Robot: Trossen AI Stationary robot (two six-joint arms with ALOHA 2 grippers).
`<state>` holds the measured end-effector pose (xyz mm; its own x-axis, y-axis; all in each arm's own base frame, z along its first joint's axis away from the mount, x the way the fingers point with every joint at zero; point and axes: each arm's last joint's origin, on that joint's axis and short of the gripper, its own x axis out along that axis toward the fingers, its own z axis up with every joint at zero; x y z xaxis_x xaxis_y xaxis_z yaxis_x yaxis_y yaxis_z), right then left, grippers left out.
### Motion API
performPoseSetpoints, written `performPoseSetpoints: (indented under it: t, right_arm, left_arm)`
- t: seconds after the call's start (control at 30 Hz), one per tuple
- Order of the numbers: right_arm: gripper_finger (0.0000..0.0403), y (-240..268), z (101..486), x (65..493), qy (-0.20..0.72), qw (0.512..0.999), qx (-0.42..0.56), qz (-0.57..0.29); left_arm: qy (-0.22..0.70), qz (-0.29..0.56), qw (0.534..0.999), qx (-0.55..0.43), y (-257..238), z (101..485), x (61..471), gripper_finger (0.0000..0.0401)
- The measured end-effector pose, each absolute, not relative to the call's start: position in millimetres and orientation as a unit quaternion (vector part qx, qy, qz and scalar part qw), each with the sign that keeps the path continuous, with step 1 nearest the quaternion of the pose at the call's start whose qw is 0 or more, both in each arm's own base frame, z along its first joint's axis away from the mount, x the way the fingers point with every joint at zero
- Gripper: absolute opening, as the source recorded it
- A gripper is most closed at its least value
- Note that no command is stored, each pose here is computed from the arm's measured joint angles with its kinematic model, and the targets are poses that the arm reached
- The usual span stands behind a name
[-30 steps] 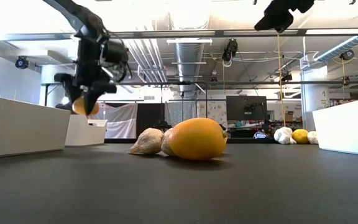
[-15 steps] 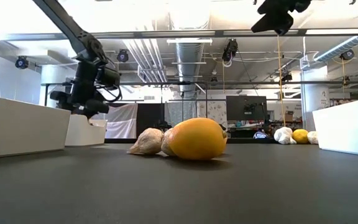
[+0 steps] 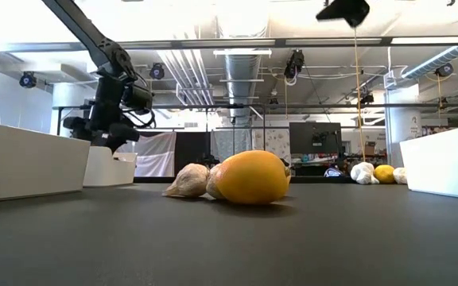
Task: Sort produce into baskets
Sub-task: Put the yellow lemon into the top white bin
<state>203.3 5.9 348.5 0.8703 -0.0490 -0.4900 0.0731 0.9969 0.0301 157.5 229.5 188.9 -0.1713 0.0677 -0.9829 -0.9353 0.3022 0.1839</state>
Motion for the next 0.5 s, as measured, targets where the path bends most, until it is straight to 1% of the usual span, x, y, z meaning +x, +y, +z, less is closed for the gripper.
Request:
performPoseSetpoints:
  t: [0.1, 0.17, 0.27, 0.33, 0.4, 0.5]
  right_arm:
    - [0.0267, 5, 365, 200, 0.241, 0.970, 0.011, -0.041]
    - [0.0269, 4, 372, 197, 0.244, 0.969, 0.005, -0.049]
    - [0.0272, 4, 377, 194, 0.244, 0.968, 0.003, -0.055]
    - [0.0271, 4, 377, 194, 0.244, 0.968, 0.003, -0.055]
    - [0.0270, 4, 372, 195, 0.253, 0.966, 0.001, -0.055]
    - [0.0270, 4, 355, 199, 0.280, 0.959, -0.015, -0.051]
  left_arm:
    - [0.592, 0.466, 0.554, -0.355, 228, 213, 159, 0.0280]
    - [0.568, 0.468, 0.582, -0.346, 223, 238, 160, 0.0279]
    - [0.527, 0.428, 0.659, -0.325, 201, 275, 171, 0.0279]
    - [0.499, 0.368, 0.725, -0.301, 176, 294, 184, 0.0279]
    - [0.472, 0.317, 0.778, -0.268, 147, 305, 199, 0.0279]
    - [0.444, 0.256, 0.827, -0.232, 102, 307, 221, 0.0279]
